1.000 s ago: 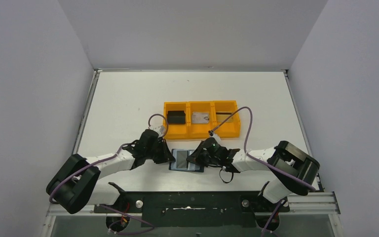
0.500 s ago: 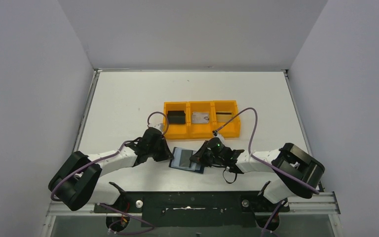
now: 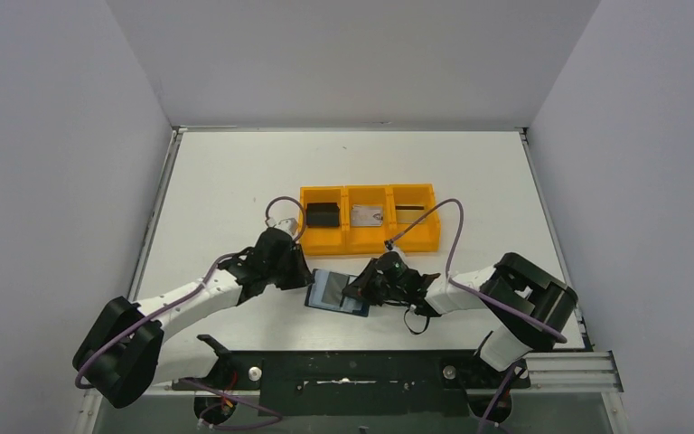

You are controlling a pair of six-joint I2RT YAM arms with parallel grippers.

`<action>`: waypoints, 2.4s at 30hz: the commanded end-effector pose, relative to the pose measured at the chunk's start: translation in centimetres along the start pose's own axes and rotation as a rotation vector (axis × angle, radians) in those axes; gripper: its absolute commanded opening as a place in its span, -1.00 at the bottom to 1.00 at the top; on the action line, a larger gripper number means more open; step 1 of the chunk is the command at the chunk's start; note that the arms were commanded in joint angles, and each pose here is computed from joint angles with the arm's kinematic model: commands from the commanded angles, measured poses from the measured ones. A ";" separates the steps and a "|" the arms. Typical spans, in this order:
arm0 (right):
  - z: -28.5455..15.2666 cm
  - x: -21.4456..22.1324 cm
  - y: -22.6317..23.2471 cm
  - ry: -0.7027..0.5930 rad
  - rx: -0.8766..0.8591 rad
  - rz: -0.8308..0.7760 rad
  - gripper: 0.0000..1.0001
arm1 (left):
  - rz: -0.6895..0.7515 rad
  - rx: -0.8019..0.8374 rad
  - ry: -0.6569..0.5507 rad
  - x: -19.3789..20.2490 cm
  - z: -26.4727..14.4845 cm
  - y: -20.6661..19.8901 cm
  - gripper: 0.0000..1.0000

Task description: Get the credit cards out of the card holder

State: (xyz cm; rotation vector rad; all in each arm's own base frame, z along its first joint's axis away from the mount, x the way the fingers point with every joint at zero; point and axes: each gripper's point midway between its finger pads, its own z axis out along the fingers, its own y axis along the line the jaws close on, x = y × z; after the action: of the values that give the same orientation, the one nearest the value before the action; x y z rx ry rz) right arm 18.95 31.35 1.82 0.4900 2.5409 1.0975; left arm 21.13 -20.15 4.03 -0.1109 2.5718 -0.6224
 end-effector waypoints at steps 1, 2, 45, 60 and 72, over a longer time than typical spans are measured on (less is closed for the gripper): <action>0.7 -0.1 0.7 0.008 -0.024 -0.008 -0.87 | 0.069 0.261 -0.047 -2.5 -1.4 -6.3 -0.59; 0.7 -0.1 0.8 0.008 -0.026 -0.010 -0.87 | 0.078 0.317 -0.015 -2.0 -1.4 -7.2 -0.59; 0.6 0.1 1.4 -0.021 -0.137 0.058 -0.83 | 0.007 -0.065 0.185 4.5 3.2 1.6 -1.00; -0.5 -0.9 1.5 -0.068 -0.093 0.034 -1.00 | 0.072 -0.063 0.104 1.5 2.2 0.5 -1.00; 1.2 0.4 3.9 -0.011 -0.086 -0.066 -0.64 | 0.100 0.074 0.023 -0.6 0.3 -2.7 -0.46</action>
State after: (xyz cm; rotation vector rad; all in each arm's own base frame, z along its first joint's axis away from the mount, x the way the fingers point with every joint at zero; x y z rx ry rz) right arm 19.00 33.55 2.74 0.4499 2.4963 1.1850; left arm 20.80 -22.62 2.93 0.0146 2.6393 -0.6739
